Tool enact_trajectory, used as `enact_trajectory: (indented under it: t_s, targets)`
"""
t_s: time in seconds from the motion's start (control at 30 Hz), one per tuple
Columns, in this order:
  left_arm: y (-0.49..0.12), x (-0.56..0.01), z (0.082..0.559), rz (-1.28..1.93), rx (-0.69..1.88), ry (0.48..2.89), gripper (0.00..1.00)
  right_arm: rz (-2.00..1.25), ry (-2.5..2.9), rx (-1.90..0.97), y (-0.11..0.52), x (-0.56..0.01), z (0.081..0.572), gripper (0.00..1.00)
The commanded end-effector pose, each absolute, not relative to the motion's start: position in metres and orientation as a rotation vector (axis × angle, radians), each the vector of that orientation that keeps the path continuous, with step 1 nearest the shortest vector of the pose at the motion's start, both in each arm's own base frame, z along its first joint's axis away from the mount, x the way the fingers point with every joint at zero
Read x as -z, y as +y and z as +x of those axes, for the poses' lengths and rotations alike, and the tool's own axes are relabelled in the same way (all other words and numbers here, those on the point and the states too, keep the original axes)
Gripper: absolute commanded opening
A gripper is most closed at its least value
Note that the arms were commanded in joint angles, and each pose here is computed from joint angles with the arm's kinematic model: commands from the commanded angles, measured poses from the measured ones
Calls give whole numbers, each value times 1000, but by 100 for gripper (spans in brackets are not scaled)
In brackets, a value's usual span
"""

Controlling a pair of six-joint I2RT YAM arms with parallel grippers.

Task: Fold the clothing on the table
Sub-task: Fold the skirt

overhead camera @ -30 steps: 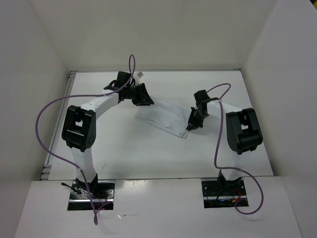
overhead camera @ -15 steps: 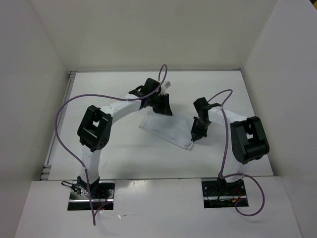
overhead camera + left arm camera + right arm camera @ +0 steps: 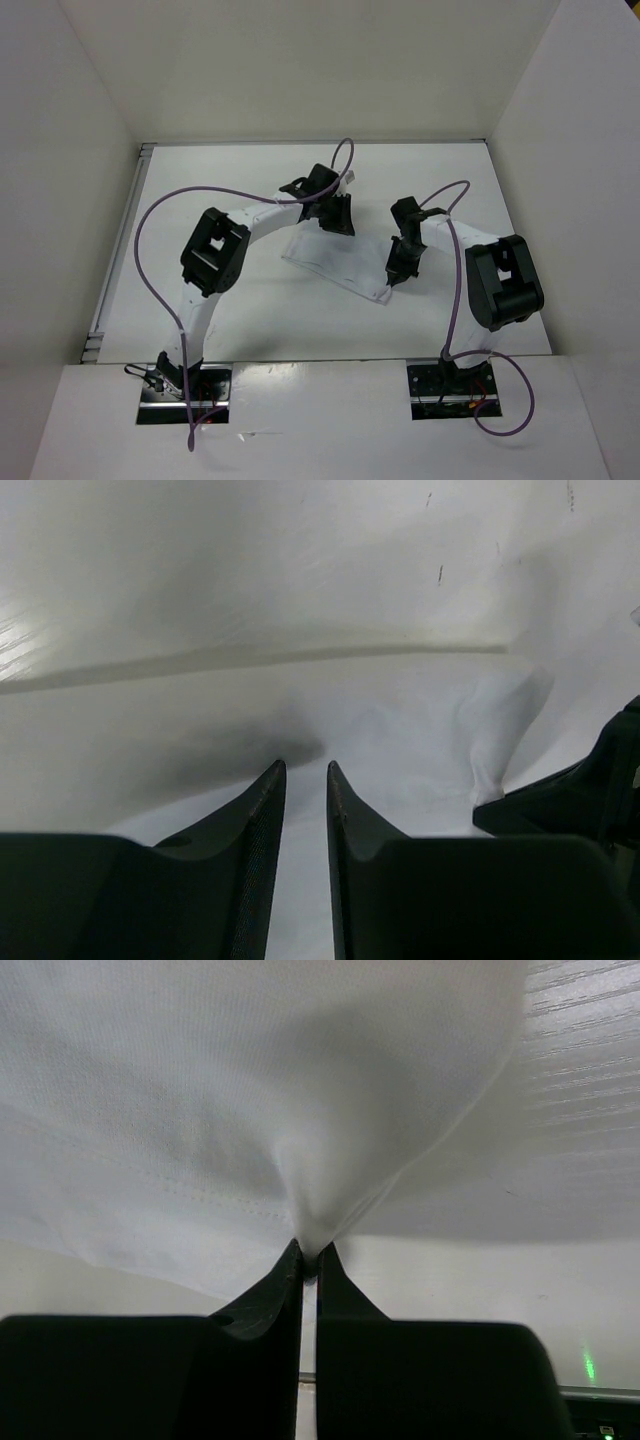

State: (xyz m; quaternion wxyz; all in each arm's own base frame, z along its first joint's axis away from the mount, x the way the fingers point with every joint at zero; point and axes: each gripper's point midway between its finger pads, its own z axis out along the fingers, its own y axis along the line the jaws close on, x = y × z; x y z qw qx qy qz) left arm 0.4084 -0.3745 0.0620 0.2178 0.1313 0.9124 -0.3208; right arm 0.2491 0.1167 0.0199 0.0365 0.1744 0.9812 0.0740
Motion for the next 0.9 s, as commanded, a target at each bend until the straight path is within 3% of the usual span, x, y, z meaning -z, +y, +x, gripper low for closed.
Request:
enact_trajectory:
  t_s: [0.0, 0.13, 0.43, 0.63, 0.87]
  targets:
    - [-389, -76, 419, 384, 902, 2464, 30, 526, 2980, -230, 118, -36, 253, 0]
    - [-390, -68, 420, 372, 902, 2479, 30, 528, 2988, -225, 117, -34, 250, 0]
    - [-399, -55, 424, 341, 877, 2485, 9, 514, 2990, -224, 116, -34, 250, 0]
    - [-403, -35, 429, 316, 873, 2516, 4, 513, 2992, -238, 118, -37, 251, 0]
    - [-410, -18, 419, 296, 868, 2557, 0, 488, 2778, -311, 124, -116, 283, 0]
